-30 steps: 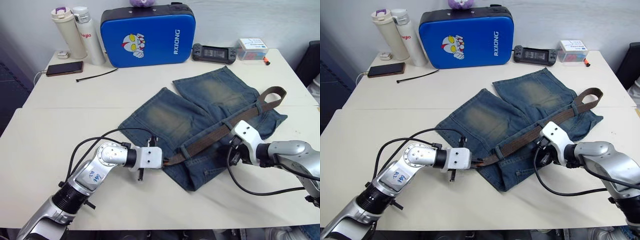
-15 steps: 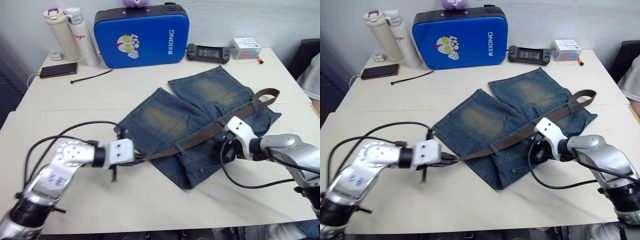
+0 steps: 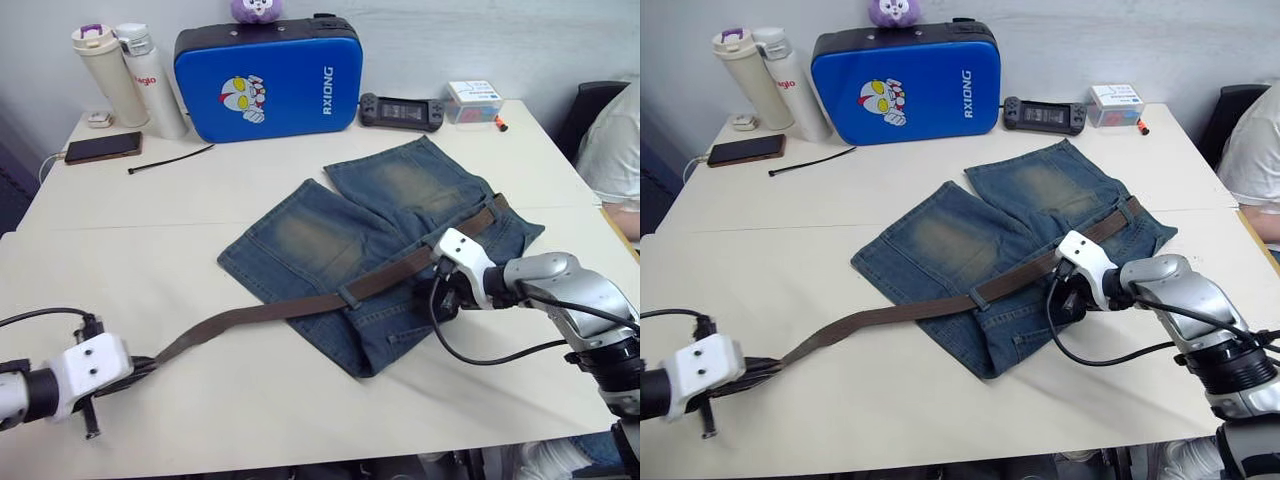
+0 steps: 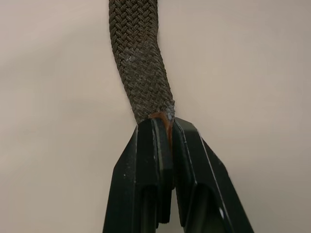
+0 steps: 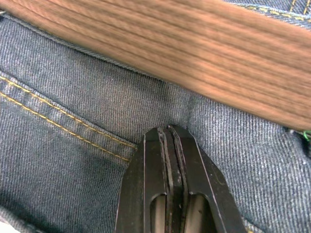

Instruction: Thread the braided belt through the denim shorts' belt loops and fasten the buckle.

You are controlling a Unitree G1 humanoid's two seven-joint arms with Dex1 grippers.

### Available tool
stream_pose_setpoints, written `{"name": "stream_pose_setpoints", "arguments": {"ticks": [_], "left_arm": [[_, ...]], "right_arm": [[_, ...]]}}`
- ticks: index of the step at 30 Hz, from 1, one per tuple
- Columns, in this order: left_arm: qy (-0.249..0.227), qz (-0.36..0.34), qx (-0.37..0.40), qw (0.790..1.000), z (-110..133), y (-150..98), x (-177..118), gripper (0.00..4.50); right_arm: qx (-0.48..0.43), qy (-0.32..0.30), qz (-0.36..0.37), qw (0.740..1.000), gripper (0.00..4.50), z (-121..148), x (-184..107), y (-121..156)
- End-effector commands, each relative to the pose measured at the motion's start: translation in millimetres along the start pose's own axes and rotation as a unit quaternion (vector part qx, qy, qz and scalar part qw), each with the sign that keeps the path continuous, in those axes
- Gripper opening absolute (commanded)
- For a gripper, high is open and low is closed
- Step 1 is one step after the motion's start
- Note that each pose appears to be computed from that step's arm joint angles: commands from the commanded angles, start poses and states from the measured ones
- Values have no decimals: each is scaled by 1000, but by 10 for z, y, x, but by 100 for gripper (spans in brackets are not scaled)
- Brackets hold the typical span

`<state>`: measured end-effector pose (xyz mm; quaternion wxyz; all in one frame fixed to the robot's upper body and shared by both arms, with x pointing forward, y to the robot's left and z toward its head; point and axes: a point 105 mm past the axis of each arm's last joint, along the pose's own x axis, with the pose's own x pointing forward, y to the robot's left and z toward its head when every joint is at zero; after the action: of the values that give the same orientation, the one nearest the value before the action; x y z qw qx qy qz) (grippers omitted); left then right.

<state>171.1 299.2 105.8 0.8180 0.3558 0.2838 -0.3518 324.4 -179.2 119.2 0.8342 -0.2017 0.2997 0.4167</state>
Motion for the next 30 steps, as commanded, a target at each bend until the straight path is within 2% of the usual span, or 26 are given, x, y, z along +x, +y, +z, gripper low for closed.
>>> {"name": "stream_pose_setpoints", "arguments": {"ticks": [1, 4, 8, 9, 12, 17, 18, 22, 25, 27, 30], "left_arm": [[64, -2, -28, 998, -318, -114, -153, 5], [52, 6, -44, 998, -299, -130, -162, 5], [-26, 6, -97, 995, -40, -128, -75, 5], [-38, -1, -105, 994, 13, -135, -64, 91], [-78, -17, -118, 990, 222, -93, -57, 202], [-142, -33, -104, 984, 619, 123, -73, 422], [-158, -44, -96, 982, 735, 152, -42, 437], [-257, -110, -79, 957, 1381, 202, 74, 437], [-301, -184, -50, 934, 1796, 76, 199, 450], [-311, -229, -9, 922, 2028, -41, 361, 450], [-296, -246, 87, 919, 2250, -117, 634, 450]], "right_arm": [[5, 34, -1, 999, 0, -157, 51, -39], [0, 34, 4, 999, 0, -156, 58, -55], [-1, 28, 9, 1000, 0, -124, 71, -63], [0, 25, 12, 1000, 0, -106, 71, -59], [6, 10, 20, 1000, 0, -44, 46, -46], [0, -38, 60, 997, 0, 154, -130, 67], [-1, -50, 69, 996, 0, 206, -185, 98], [7, -81, 107, 991, 0, 336, -441, 243], [7, -88, 114, 989, 95, 386, -642, 321], [7, -85, 111, 990, 192, 379, -781, 382], [11, -70, 99, 993, 334, 331, -959, 462]]}}
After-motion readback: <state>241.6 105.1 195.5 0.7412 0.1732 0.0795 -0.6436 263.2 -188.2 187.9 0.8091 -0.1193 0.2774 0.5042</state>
